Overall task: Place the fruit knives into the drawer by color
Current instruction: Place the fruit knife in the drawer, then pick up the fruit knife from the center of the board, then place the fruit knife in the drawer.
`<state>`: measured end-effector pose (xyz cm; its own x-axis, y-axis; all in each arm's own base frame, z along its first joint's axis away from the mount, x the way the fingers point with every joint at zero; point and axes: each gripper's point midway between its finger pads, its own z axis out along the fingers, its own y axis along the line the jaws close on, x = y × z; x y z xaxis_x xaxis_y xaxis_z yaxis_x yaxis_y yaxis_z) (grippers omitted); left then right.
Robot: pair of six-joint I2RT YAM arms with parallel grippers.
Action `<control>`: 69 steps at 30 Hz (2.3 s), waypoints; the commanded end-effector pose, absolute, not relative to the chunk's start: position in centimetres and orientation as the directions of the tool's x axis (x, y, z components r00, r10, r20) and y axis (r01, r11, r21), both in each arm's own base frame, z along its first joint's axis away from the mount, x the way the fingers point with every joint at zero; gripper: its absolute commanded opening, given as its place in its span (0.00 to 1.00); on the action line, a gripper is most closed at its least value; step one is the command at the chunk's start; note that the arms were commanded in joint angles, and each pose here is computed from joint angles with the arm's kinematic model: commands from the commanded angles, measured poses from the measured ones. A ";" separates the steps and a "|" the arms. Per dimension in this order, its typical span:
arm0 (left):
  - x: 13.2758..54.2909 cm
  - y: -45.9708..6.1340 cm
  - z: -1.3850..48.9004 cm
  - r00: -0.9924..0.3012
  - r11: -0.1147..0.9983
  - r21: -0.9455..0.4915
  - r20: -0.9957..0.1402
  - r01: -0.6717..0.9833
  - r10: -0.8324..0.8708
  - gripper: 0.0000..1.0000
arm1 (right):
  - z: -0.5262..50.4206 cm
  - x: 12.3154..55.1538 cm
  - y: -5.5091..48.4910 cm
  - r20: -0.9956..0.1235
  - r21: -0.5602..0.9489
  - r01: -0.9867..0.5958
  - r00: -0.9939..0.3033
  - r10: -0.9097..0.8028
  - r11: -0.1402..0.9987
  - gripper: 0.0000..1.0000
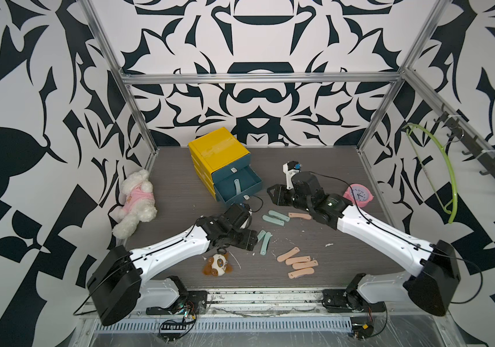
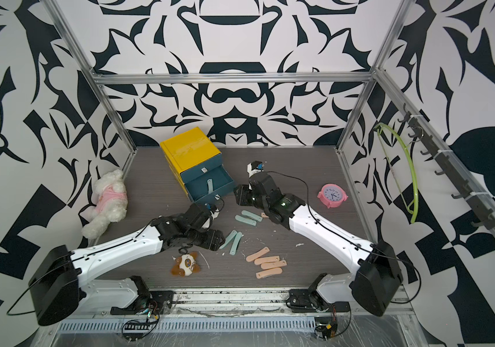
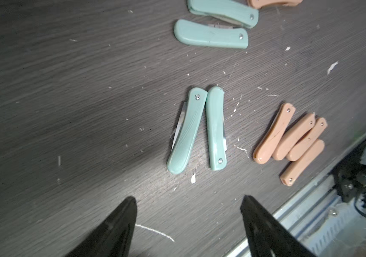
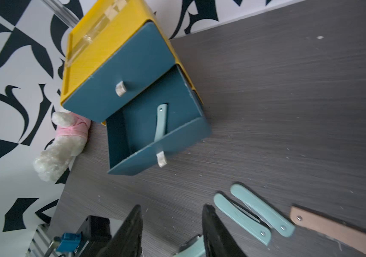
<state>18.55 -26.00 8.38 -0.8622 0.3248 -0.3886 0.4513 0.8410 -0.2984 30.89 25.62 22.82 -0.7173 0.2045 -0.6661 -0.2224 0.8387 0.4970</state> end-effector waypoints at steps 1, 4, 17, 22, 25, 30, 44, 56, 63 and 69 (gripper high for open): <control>18.9 -26.7 7.1 -0.828 0.837 -0.210 -0.389 0.506 0.404 0.76 | 24.3 30.4 22.7 -0.695 0.491 -0.156 -0.663 0.278 0.857 0.46; 18.8 -27.2 5.7 -0.812 0.829 -0.155 -0.362 0.537 0.458 0.72 | 24.1 29.7 21.4 -0.700 0.489 -0.131 -0.649 0.298 0.863 0.46; 19.6 -27.0 1.9 -0.788 0.825 0.001 -0.292 0.566 0.542 0.62 | 24.5 29.2 19.4 -0.712 0.491 -0.092 -0.615 0.338 0.866 0.47; 19.8 -27.1 0.8 -0.774 0.809 0.045 -0.265 0.586 0.575 0.57 | 24.6 29.1 19.2 -0.714 0.495 -0.093 -0.610 0.344 0.864 0.47; 19.5 -27.4 0.3 -0.772 0.801 0.039 -0.245 0.597 0.587 0.49 | 24.8 29.0 18.8 -0.717 0.498 -0.087 -0.600 0.354 0.863 0.47; 18.9 -27.4 0.0 -0.772 0.798 0.029 -0.233 0.602 0.591 0.35 | 25.0 28.9 18.4 -0.722 0.494 -0.082 -0.594 0.355 0.866 0.47; 21.0 -26.8 5.6 -0.759 0.841 0.081 -0.389 0.535 0.521 0.23 | 25.0 28.8 18.0 -0.718 0.501 -0.068 -0.589 0.371 0.862 0.47; 26.8 -23.6 21.8 -0.580 0.889 0.215 -0.691 0.405 0.431 0.22 | 24.6 28.8 18.1 -0.707 0.515 -0.062 -0.595 0.383 0.855 0.47; 33.0 -22.4 23.9 -0.580 0.908 0.245 -0.706 0.338 0.406 0.21 | 23.9 28.7 18.4 -0.694 0.518 -0.057 -0.612 0.380 0.854 0.47; 37.3 -22.1 21.6 -0.658 0.926 0.202 -0.656 0.318 0.369 0.20 | 23.6 28.4 18.4 -0.682 0.522 -0.058 -0.628 0.375 0.851 0.47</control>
<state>36.68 -22.02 22.73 -0.6295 0.3464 -0.6955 0.2825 0.9359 0.2105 28.35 18.49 23.39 -0.6335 0.3561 -0.6869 -0.0629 0.8611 0.5045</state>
